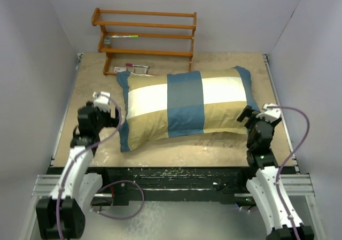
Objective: Remove the pillowcase from the pillow
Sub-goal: Turn over the pillow at the center of the board.
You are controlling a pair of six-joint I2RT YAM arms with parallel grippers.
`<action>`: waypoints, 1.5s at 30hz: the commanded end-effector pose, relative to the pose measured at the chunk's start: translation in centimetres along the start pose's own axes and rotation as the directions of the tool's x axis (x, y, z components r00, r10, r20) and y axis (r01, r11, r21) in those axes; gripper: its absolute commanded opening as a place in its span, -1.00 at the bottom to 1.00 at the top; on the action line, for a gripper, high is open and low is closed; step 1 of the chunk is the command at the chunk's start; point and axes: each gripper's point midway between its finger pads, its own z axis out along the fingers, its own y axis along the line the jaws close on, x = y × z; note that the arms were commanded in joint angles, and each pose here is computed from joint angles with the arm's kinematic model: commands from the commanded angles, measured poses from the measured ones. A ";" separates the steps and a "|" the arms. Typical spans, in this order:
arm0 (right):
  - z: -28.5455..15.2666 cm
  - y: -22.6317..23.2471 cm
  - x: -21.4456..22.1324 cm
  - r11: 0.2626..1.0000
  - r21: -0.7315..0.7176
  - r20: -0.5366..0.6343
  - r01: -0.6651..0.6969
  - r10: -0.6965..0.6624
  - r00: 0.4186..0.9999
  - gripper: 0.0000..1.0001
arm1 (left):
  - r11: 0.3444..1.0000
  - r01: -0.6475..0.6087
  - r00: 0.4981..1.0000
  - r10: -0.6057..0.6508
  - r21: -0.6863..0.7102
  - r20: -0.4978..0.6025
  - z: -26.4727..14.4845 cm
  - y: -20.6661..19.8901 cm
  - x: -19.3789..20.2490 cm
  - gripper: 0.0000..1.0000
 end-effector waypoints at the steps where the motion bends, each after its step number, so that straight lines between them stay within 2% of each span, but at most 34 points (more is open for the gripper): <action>1: -0.1 -1.5 -8.4 0.931 0.193 0.078 -0.308 0.299 0.951 0.99 | 0.990 -0.114 0.986 0.123 0.081 -0.109 -0.2 0.6 -8.0 0.99; 3: 0.1 1.6 -11.6 0.969 0.023 0.042 -0.246 0.245 0.969 1.00 | 0.977 -0.116 0.967 0.152 0.178 -0.205 -0.1 -0.2 -8.9 0.99; 6: -0.5 5.1 -12.8 0.907 -0.078 -0.094 -0.413 0.406 0.909 0.99 | 0.954 -0.080 0.942 0.167 0.288 -0.292 -0.2 -1.4 -10.1 0.99; 8: -1.4 9.0 -13.3 0.847 -0.272 -0.177 -0.456 0.422 0.889 0.99 | 0.931 -0.069 0.937 0.184 0.358 -0.297 -0.8 -2.4 -10.7 0.99; 10: -2.3 11.7 -14.8 0.783 -0.454 -0.150 -0.426 0.404 0.902 0.99 | 0.909 -0.068 0.942 0.195 0.410 -0.275 -1.6 -3.4 -10.9 0.99; 11: -2.7 12.9 -14.7 0.745 -0.512 -0.170 -0.428 0.400 0.901 0.99 | 0.903 -0.069 0.944 0.196 0.424 -0.264 -1.8 -3.7 -10.9 0.99; 12: -2.9 13.6 -14.4 0.742 -0.524 -0.183 -0.419 0.382 0.906 0.99 | 0.900 -0.069 0.947 0.195 0.431 -0.256 -1.9 -4.0 -10.8 0.99; 15: -3.2 15.3 -14.1 0.817 -0.505 -0.154 -0.280 0.234 0.960 0.99 | 0.911 -0.067 0.949 0.184 0.408 -0.255 -1.9 -3.6 -11.0 0.99; 18: -4.5 18.5 -13.7 0.850 -0.513 -0.126 -0.119 0.062 0.990 0.99 | 0.913 -0.074 0.945 0.192 0.400 -0.264 -2.1 -3.1 -11.0 0.99; 21: -6.6 22.8 -12.4 0.836 -0.548 -0.081 0.035 -0.095 0.992 0.99 | 0.919 -0.077 0.941 0.194 0.386 -0.277 -1.5 -2.4 -10.7 0.99; 23: -8.4 26.0 -10.3 0.803 -0.569 -0.028 0.178 -0.235 0.972 0.99 | 0.931 -0.050 0.935 0.172 0.362 -0.310 -1.0 -1.4 -10.2 0.99; 25: -10.8 29.2 -8.9 0.735 -0.590 0.063 0.334 -0.371 0.927 0.99 | 0.942 -0.017 0.936 0.132 0.334 -0.325 -0.5 0.0 -10.0 0.99; 28: -14.3 32.9 -5.5 0.562 -0.598 0.235 0.572 -0.560 0.795 0.99 | 0.961 0.027 0.929 0.078 0.275 -0.363 0.1 2.8 -9.1 0.99; 31: -16.9 36.0 -3.3 0.390 -0.599 0.384 0.699 -0.626 0.678 0.99 | 0.972 0.056 0.924 0.036 0.228 -0.380 0.1 4.8 -8.3 0.99; 34: -19.8 38.6 -1.4 0.220 -0.571 0.529 0.791 -0.638 0.559 0.99 | 0.975 0.073 0.919 0.015 0.209 -0.394 -0.1 5.9 -7.5 0.99; 38: -23.1 41.0 2.7 -0.016 -0.457 0.670 0.890 -0.664 0.332 0.99 | 0.979 0.071 0.913 0.014 0.193 -0.408 -0.2 6.4 -6.8 0.99; 39: -23.5 41.6 3.5 -0.053 -0.431 0.692 0.901 -0.660 0.292 0.99 | 0.979 0.074 0.915 0.010 0.192 -0.404 -0.2 6.4 -6.9 0.99; 45: -24.3 44.9 7.7 -0.213 -0.373 0.760 0.903 -0.629 0.165 1.00 | 0.978 0.067 0.928 0.011 0.196 -0.373 -1.0 6.2 -8.0 0.99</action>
